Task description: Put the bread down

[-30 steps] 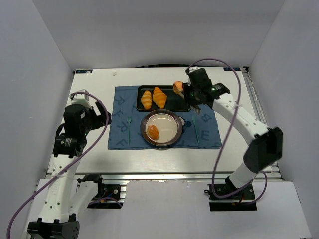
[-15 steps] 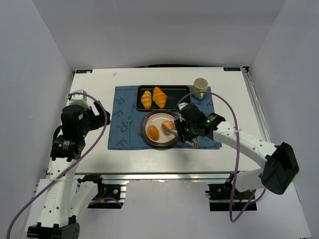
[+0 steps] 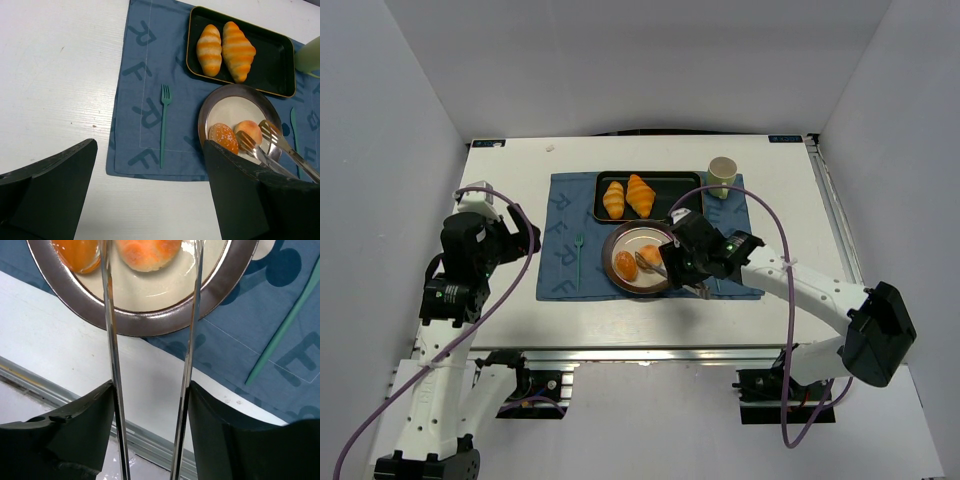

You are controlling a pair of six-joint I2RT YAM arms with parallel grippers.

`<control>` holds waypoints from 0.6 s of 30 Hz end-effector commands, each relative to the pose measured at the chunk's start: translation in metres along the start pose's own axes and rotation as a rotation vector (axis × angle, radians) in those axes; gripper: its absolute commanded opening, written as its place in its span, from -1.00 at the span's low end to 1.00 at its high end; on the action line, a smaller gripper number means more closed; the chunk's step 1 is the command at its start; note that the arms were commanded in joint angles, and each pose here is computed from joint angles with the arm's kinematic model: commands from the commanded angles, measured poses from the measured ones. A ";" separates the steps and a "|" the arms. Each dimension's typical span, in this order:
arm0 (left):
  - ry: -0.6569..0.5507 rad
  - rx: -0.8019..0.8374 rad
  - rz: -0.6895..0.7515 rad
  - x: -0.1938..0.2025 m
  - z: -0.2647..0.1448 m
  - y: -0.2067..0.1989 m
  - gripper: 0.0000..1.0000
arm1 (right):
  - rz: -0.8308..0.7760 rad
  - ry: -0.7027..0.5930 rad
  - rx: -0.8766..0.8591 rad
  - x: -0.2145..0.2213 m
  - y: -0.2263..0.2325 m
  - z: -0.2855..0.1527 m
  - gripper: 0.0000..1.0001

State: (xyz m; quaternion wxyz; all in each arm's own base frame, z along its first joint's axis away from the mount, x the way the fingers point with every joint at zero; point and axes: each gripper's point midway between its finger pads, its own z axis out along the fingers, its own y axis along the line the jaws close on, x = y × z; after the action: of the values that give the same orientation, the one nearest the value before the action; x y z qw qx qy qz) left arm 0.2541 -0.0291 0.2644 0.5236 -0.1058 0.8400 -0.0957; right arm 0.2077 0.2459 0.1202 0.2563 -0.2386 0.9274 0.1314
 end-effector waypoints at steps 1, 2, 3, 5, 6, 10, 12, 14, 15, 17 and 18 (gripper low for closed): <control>-0.040 0.009 0.001 -0.014 -0.009 -0.004 0.96 | 0.017 -0.057 0.010 -0.012 0.000 -0.017 0.29; -0.040 0.009 0.001 -0.014 -0.009 -0.004 0.96 | 0.014 -0.064 0.010 -0.014 0.000 -0.019 0.30; -0.041 0.011 0.001 -0.015 -0.009 -0.004 0.96 | 0.019 -0.078 0.008 -0.017 0.001 -0.024 0.32; -0.043 0.011 0.001 -0.016 -0.010 -0.005 0.96 | 0.022 -0.090 0.007 -0.021 0.001 -0.030 0.33; -0.044 0.013 0.001 -0.016 -0.010 -0.005 0.96 | 0.021 -0.098 0.005 -0.023 0.001 -0.033 0.33; -0.051 0.014 0.001 -0.020 -0.013 -0.006 0.96 | 0.032 -0.140 0.007 -0.034 0.001 -0.051 0.33; -0.053 0.013 0.001 -0.020 -0.014 -0.006 0.96 | 0.045 -0.174 0.017 -0.040 -0.002 -0.063 0.33; -0.050 0.012 0.001 -0.020 -0.014 -0.006 0.96 | 0.062 -0.208 0.040 -0.045 -0.007 -0.073 0.32; -0.053 0.013 0.001 -0.021 -0.015 -0.006 0.96 | 0.079 -0.239 0.045 -0.049 -0.009 -0.082 0.32; -0.051 0.014 0.001 -0.020 -0.015 -0.006 0.97 | 0.101 -0.264 0.090 -0.049 -0.020 -0.092 0.31; -0.052 0.016 -0.001 -0.020 -0.015 -0.006 0.96 | 0.112 -0.289 0.094 -0.052 -0.023 -0.100 0.30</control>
State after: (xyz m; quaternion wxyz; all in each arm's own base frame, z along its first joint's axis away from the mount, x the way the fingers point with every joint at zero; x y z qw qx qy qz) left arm 0.2524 -0.0290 0.2743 0.5302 -0.1053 0.8357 -0.0970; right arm 0.2109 0.2231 0.1947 0.3431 -0.1909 0.9091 0.1391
